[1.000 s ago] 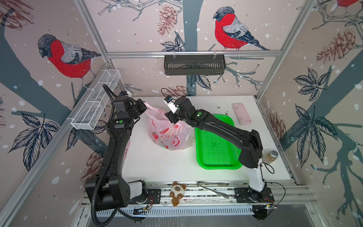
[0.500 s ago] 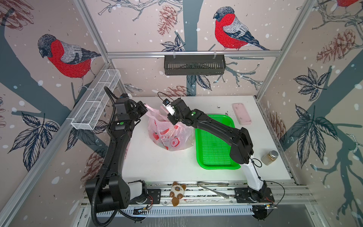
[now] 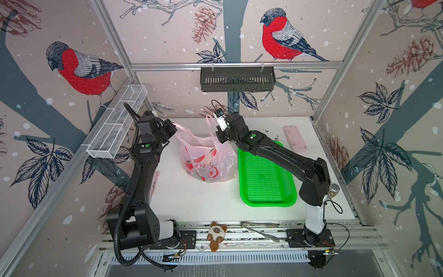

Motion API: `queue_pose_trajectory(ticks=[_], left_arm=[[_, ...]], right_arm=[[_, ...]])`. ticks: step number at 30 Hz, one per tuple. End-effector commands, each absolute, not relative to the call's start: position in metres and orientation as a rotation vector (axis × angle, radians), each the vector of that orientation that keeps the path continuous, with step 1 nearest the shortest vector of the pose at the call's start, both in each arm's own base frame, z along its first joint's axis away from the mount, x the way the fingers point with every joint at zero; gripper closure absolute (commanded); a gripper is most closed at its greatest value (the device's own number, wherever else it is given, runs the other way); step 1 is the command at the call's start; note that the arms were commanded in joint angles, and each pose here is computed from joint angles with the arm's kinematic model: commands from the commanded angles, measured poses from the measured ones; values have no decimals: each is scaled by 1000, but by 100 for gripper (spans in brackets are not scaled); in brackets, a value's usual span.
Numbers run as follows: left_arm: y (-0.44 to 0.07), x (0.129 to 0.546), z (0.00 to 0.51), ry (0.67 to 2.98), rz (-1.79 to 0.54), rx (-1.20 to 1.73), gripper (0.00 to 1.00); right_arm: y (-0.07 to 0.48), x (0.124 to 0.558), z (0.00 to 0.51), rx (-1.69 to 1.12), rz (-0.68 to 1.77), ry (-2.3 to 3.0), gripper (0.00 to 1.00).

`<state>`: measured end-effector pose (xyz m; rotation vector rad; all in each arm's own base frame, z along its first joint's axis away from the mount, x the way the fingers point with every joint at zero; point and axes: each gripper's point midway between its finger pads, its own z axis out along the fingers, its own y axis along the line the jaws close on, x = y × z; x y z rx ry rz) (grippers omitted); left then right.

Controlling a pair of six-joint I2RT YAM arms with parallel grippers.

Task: Untie the knot of the plastic bag and take out the fruit

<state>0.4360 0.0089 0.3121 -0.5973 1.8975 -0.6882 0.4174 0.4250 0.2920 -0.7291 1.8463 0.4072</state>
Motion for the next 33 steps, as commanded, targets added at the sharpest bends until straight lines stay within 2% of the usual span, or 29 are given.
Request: queue_pose_trajectory(ticks=[1, 13, 17, 20, 24, 27, 30, 33], left_arm=[[9, 444, 335, 1830, -738, -575, 100], [12, 445, 356, 1793, -772, -573, 100], [9, 438, 357, 1802, -788, -572, 100], [1, 423, 337, 1841, -826, -590, 100], [-5, 390, 299, 1900, -831, -633, 100], [-8, 368, 273, 1950, -812, -652, 100], [-11, 352, 257, 1971, -801, -654, 100], [-13, 343, 252, 1967, -798, -642, 100]], right_arm=[[426, 431, 320, -667, 490, 1759, 97], [414, 478, 355, -640, 569, 1646, 97], [412, 480, 353, -657, 590, 1652, 97], [410, 469, 336, -683, 619, 1695, 95], [406, 441, 314, -683, 652, 1738, 86], [401, 416, 308, -659, 650, 1753, 72], [394, 391, 306, -613, 615, 1775, 49], [388, 361, 310, -549, 584, 1781, 40]])
